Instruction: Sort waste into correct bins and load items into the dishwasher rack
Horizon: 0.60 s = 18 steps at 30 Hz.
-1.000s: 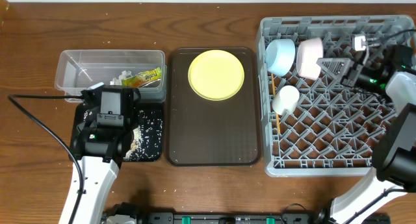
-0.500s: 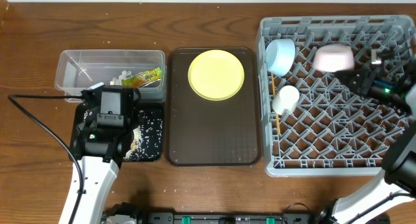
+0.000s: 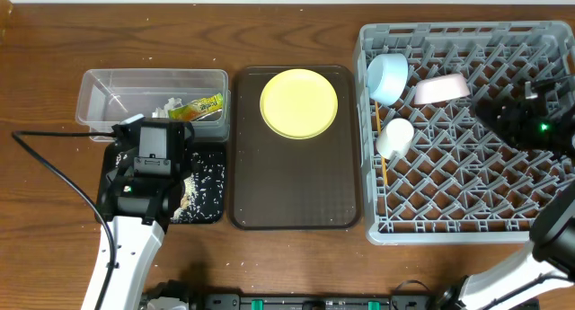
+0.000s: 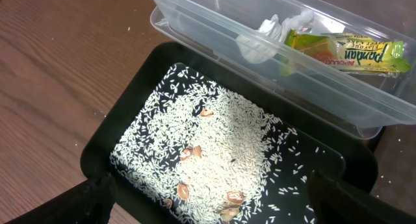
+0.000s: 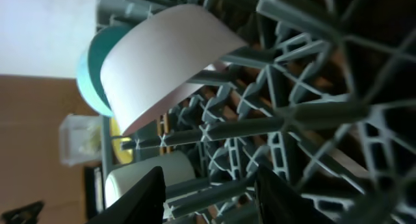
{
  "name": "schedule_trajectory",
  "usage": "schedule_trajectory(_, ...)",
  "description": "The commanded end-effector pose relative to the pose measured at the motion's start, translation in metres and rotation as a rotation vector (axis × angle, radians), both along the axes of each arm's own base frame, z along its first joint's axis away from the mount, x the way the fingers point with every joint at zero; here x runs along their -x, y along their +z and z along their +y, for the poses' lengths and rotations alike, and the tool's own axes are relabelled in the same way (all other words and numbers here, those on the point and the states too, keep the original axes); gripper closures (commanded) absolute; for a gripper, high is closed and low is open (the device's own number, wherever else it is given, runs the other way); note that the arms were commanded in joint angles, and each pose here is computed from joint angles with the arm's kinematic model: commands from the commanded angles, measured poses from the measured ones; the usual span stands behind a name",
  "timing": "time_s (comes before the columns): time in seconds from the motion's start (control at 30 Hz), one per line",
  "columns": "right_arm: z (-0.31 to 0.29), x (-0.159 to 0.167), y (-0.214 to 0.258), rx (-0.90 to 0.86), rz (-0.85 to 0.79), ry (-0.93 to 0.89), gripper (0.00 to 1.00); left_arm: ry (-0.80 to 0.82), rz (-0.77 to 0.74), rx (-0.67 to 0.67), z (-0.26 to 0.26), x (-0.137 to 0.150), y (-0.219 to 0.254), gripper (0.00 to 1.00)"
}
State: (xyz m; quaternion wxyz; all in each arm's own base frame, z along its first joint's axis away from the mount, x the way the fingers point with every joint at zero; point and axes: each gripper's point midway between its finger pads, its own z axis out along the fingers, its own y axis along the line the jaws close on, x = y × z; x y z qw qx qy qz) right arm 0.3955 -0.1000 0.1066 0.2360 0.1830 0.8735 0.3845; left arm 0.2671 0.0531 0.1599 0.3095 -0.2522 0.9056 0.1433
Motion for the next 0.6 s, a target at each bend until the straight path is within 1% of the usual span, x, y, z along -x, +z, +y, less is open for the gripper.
schedule_trajectory(0.0, 0.002, -0.002, 0.039, 0.139, -0.033, -0.031, 0.59, 0.011, -0.014, -0.014, 0.004, -0.002, 0.007, 0.04)
schedule_trajectory(0.17, 0.023, -0.005, 0.08, 0.367, -0.111, -0.003, 0.62, 0.011, -0.014, -0.014, 0.004, -0.002, 0.007, 0.04)
schedule_trajectory(0.3, 0.053, -0.017, 0.101, 0.582, -0.217, 0.084, 0.57, 0.011, -0.014, -0.014, 0.004, -0.002, 0.007, 0.04)
schedule_trajectory(0.43, 0.084, -0.035, 0.099, 0.74, -0.282, 0.181, 0.48, 0.011, -0.014, -0.014, 0.004, -0.002, 0.007, 0.04)
schedule_trajectory(0.57, 0.095, -0.055, 0.082, 0.871, -0.277, 0.203, 0.45, 0.011, -0.014, -0.014, 0.004, -0.002, 0.007, 0.04)
